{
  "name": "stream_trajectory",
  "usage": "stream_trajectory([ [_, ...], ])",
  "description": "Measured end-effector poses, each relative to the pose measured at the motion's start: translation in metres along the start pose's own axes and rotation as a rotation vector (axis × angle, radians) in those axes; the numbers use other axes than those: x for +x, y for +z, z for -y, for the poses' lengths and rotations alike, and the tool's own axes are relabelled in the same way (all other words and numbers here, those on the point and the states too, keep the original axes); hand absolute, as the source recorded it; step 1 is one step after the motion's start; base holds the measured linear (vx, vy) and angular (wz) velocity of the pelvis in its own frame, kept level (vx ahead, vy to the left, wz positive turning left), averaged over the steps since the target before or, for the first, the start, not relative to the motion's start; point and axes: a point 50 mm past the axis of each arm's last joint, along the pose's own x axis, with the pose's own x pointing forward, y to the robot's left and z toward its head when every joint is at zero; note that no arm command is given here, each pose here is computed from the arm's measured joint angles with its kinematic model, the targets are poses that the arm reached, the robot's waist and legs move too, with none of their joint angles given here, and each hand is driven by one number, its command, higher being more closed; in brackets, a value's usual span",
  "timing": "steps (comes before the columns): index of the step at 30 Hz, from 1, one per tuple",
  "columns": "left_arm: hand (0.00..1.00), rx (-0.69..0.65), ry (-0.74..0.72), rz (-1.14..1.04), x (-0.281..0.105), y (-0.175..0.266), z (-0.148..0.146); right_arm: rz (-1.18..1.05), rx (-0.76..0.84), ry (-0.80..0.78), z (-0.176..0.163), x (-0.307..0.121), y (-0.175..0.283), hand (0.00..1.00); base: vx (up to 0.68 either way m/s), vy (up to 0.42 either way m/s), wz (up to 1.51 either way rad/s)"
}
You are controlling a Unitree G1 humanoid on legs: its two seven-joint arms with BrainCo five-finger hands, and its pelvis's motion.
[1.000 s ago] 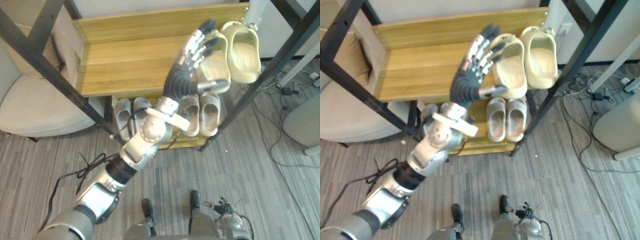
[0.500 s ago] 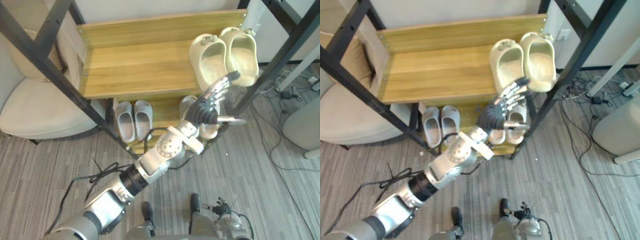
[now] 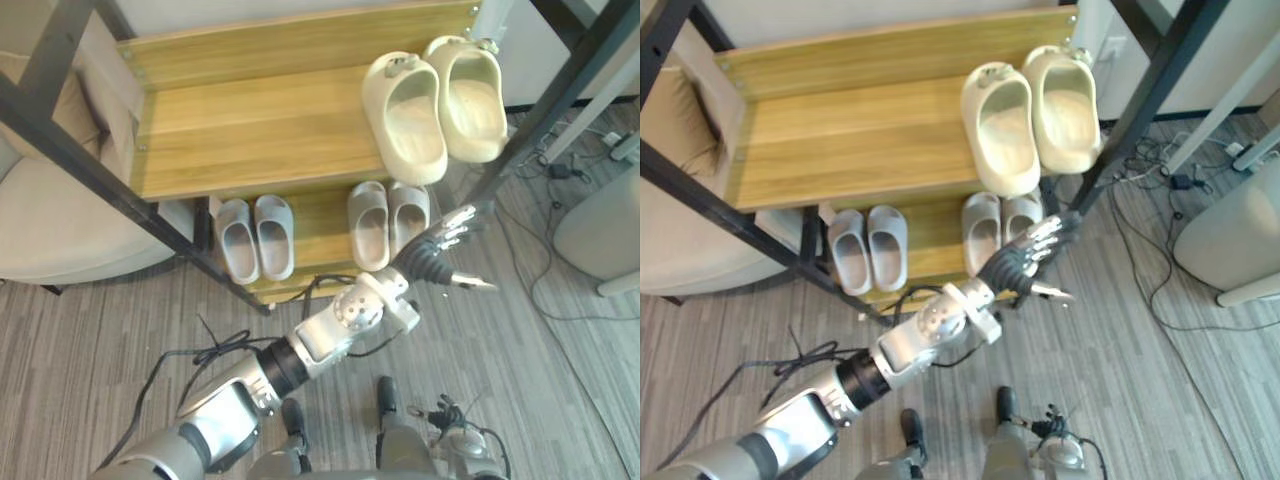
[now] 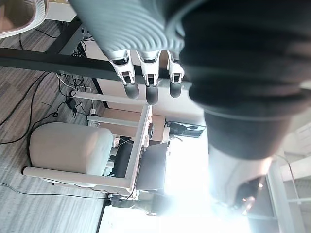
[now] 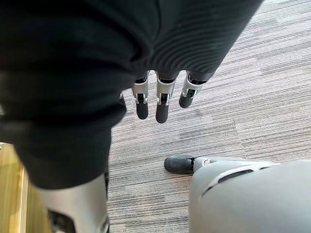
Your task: Organize the slippers on the shoe rack
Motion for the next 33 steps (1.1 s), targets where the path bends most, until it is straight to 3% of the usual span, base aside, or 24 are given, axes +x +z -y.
stream_trajectory([
  [13,0.00,0.054,0.009,0.033,0.014,0.012,-0.003,0.011,0.012,-0.001,-0.001,0.000,0.002,0.00,0.02,-0.001,-0.01],
  [33,0.00,0.068,0.136,0.089,0.026,0.032,-0.030,0.018,0.061,-0.003,-0.005,-0.002,0.003,0.00,0.02,0.000,-0.02],
])
